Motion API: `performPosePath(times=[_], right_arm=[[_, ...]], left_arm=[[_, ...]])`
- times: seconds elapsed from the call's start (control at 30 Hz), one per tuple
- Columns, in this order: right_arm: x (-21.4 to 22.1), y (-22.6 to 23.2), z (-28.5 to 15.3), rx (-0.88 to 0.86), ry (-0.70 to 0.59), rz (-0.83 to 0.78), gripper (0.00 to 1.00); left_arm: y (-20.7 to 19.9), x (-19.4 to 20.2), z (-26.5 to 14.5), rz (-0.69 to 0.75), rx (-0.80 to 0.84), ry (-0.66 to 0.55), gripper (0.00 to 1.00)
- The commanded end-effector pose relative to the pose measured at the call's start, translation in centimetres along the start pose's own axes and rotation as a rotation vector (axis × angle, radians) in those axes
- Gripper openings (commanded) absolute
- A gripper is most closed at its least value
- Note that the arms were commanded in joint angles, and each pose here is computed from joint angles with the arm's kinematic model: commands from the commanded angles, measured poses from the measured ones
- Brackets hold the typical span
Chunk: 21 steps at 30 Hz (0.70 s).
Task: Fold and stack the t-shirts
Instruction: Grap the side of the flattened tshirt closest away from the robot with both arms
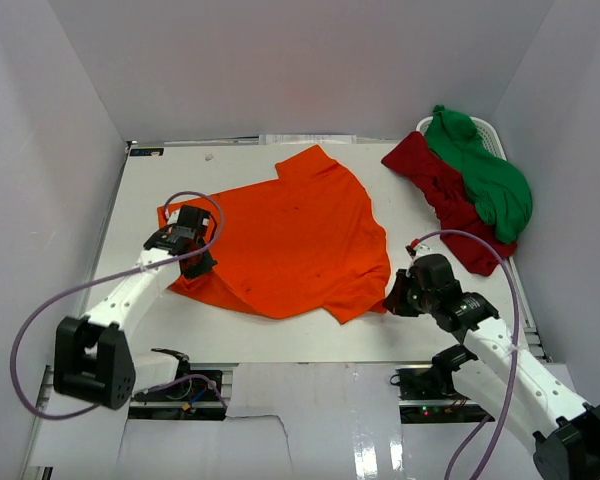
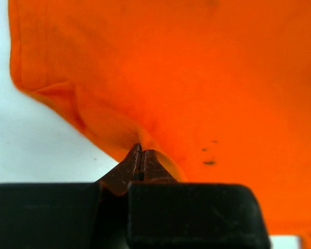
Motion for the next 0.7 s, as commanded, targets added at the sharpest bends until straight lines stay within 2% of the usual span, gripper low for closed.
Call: performPosePath(times=[0.0,0.07,0.17,0.33,0.47,0.67], right_arm=[[-0.5,0.8,-0.5,0.074,0.011,0.039,0.08],[-0.8,1.1,-0.5,0.061,0.003,0.035,0.08],[-1.7,1.4,-0.6,0.08,-0.028,0.014,0.08],[-4.1,2.1,-0.3,0.132,-0.055,-0.042,0.08],[-5.9,2.9,1.1,0.137,-0.039,-0.084,0.08],[-8.0,4.0,2.9,0.116,-0.034,-0.144,0.08]], left_arm=[[0.5,0.2,0.7,0.01,-0.18,0.091,0.0],[0.4,0.6,1.0,0.017,-0.172,0.116,0.0],[0.6,0.5,0.2,-0.004,-0.165,0.091,0.0],[1.2,1.1,-2.5,-0.117,-0.144,0.102,0.0],[1.9,2.5,-4.6,-0.188,-0.058,0.117,0.0],[3.1,3.1,-6.1,-0.215,-0.15,0.145,0.0]])
Point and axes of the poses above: each gripper's point midway between its finger pads, its own z axis out along the fingers, its own y axis along the line the jaws close on, x = y × z, the point moved 10 cm from there along -z, back along the fingers, and after that the axes turned 1 degree about z, right-handed, at the moved point
